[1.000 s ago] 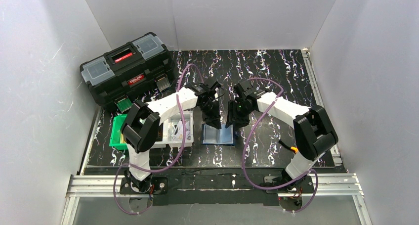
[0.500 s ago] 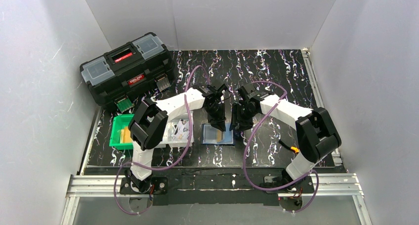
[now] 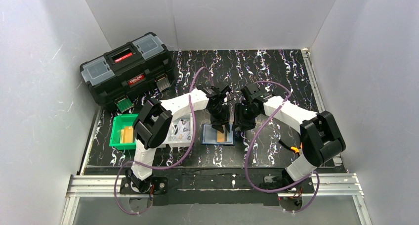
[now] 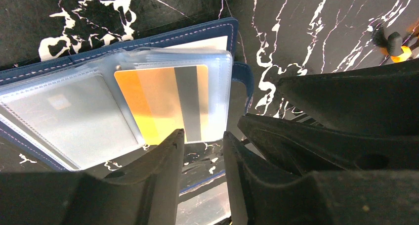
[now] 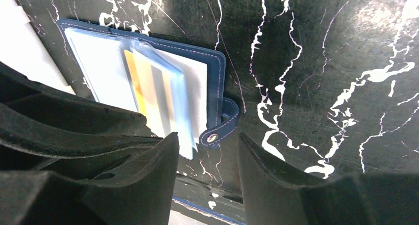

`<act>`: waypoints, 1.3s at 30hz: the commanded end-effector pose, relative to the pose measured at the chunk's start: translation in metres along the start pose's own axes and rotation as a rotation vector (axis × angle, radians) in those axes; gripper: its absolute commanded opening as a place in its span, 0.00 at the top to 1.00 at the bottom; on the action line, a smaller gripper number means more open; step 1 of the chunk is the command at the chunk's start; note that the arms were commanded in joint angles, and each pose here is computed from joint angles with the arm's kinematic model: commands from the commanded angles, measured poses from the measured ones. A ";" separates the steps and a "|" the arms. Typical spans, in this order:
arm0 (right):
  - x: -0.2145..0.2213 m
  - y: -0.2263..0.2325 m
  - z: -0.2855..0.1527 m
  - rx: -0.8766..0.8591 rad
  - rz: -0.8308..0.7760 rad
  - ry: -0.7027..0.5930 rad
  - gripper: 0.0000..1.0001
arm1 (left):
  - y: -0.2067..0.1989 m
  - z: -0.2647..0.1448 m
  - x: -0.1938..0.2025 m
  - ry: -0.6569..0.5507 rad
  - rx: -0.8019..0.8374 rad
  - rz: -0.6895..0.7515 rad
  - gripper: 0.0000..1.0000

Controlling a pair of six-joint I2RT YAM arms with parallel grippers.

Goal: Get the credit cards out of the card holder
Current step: Remove the credit card from the card holder.

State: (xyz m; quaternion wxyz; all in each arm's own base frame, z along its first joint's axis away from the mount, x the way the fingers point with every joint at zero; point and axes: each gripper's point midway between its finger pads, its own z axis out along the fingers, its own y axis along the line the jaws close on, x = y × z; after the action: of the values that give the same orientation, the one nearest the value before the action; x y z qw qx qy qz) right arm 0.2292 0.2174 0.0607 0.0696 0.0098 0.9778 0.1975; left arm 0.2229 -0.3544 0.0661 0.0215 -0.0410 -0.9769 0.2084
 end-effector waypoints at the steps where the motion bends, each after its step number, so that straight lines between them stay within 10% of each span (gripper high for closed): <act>1: -0.003 -0.003 -0.011 0.003 0.010 -0.046 0.46 | -0.013 -0.015 -0.005 -0.026 0.023 0.032 0.64; 11: -0.004 0.009 -0.018 -0.046 0.018 -0.060 0.49 | 0.007 -0.041 -0.018 -0.104 -0.019 0.035 0.49; 39: 0.004 0.018 0.035 0.053 -0.040 0.044 0.89 | 0.041 -0.028 -0.006 -0.027 0.162 -0.003 0.64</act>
State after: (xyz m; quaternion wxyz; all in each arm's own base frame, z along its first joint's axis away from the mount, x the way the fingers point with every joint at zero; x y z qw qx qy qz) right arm 0.2257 0.2490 0.0413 0.0460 -0.0121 0.9832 0.1760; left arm 0.2393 -0.2964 0.0670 0.0067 -0.0206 -0.9670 0.2540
